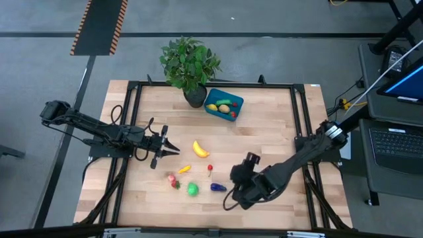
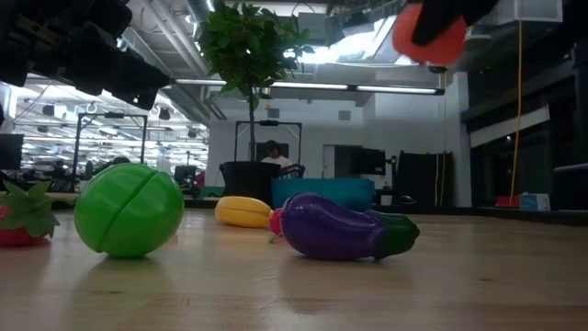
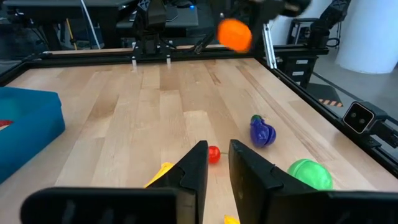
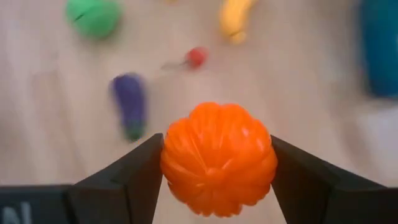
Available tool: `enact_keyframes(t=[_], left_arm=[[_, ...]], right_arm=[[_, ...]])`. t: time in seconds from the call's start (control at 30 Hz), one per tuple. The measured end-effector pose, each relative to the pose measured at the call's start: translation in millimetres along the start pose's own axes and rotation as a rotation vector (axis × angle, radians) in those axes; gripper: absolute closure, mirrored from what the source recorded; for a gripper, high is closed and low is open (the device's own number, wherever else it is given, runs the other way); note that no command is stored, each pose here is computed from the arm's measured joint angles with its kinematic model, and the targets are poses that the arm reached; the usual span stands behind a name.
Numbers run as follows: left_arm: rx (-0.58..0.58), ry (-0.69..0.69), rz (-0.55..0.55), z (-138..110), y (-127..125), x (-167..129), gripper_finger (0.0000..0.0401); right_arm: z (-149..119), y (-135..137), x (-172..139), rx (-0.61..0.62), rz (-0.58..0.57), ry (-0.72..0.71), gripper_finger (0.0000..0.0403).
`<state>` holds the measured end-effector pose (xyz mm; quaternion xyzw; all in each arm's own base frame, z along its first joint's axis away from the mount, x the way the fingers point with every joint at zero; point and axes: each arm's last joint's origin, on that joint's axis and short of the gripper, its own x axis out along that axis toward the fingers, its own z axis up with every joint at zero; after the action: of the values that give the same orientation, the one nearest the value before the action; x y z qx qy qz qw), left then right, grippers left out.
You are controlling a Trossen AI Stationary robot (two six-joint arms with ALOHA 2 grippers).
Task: Pick and placing Produce into tupperware
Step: Put the orange pumpkin into the blue container
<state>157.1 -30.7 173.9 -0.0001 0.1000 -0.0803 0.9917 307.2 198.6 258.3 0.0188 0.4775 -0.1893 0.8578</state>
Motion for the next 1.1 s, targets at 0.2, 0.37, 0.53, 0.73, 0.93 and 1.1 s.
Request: enact_keyframes(t=[0.2, 0.37, 0.53, 0.73, 0.93, 1.1], left_arm=[[-0.001, 0.001, 0.000, 0, 0, 0, 0.0332], [-0.001, 0.002, 0.000, 0, 0, 0, 0.0325], [-0.001, 0.002, 0.000, 0, 0, 0, 0.0320], [-0.004, 0.002, 0.000, 0, 0, 0, 0.0316], [-0.021, 0.002, 0.000, 0, 0, 0, 0.0319], [-0.020, 0.002, 0.000, 0, 0, 0, 0.0331]], right_arm=[[-9, -3, -17, 0.056, -0.123, -0.138, 0.0152], [-24, 7, -9, 0.135, -0.121, -0.240, 0.0152], [-43, 18, 14, 0.203, -0.086, -0.387, 0.0152], [-57, 18, 33, 0.252, -0.093, -0.484, 0.0152], [-66, 19, 46, 0.324, -0.054, -0.551, 0.0152], [-77, 19, 61, 0.373, 0.005, -0.655, 0.0152]])
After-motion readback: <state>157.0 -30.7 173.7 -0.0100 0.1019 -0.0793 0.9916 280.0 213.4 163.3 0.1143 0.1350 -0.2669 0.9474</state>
